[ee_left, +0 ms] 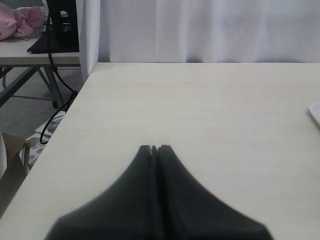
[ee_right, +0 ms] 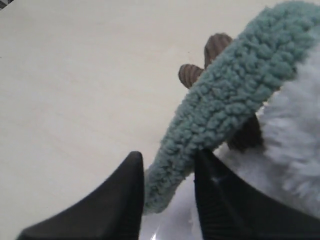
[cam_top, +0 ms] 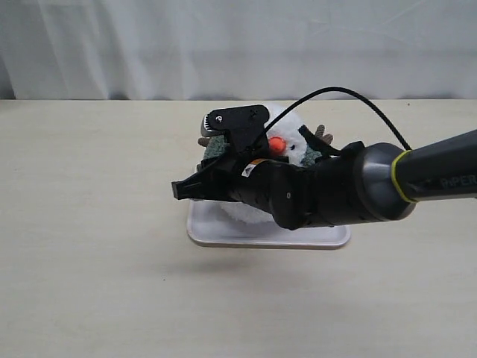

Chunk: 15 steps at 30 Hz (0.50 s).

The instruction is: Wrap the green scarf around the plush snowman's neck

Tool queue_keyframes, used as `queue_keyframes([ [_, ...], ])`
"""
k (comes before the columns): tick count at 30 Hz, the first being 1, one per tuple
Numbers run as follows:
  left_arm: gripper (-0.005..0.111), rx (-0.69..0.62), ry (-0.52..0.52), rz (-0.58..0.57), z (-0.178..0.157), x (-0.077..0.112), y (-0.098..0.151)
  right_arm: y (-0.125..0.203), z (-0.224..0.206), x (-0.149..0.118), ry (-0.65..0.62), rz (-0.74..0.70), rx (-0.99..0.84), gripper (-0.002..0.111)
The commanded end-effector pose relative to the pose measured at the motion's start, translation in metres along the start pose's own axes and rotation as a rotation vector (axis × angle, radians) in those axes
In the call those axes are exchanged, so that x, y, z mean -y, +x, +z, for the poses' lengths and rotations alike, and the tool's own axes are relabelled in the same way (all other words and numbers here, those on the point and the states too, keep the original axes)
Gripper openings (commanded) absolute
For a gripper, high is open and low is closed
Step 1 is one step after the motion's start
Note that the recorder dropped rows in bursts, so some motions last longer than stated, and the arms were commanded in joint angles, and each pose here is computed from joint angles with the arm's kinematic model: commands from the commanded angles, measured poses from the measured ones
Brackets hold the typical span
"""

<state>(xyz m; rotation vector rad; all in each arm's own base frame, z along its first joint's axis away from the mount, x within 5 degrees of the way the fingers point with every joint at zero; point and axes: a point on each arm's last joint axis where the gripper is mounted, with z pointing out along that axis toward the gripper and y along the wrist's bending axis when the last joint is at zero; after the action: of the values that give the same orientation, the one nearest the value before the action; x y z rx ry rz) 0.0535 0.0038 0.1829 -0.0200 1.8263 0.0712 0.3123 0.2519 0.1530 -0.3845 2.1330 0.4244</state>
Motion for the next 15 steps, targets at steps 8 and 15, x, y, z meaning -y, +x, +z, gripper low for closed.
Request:
queue_keyframes([
  [8,0.0,0.012,0.004,0.002,0.0,0.0,0.0,-0.006,-0.007,-0.003,-0.02,-0.108,-0.016,0.004],
  [15,0.0,0.012,0.004,0.002,0.0,0.0,0.0,-0.044,-0.045,-0.013,-0.086,-0.237,0.04,0.009],
])
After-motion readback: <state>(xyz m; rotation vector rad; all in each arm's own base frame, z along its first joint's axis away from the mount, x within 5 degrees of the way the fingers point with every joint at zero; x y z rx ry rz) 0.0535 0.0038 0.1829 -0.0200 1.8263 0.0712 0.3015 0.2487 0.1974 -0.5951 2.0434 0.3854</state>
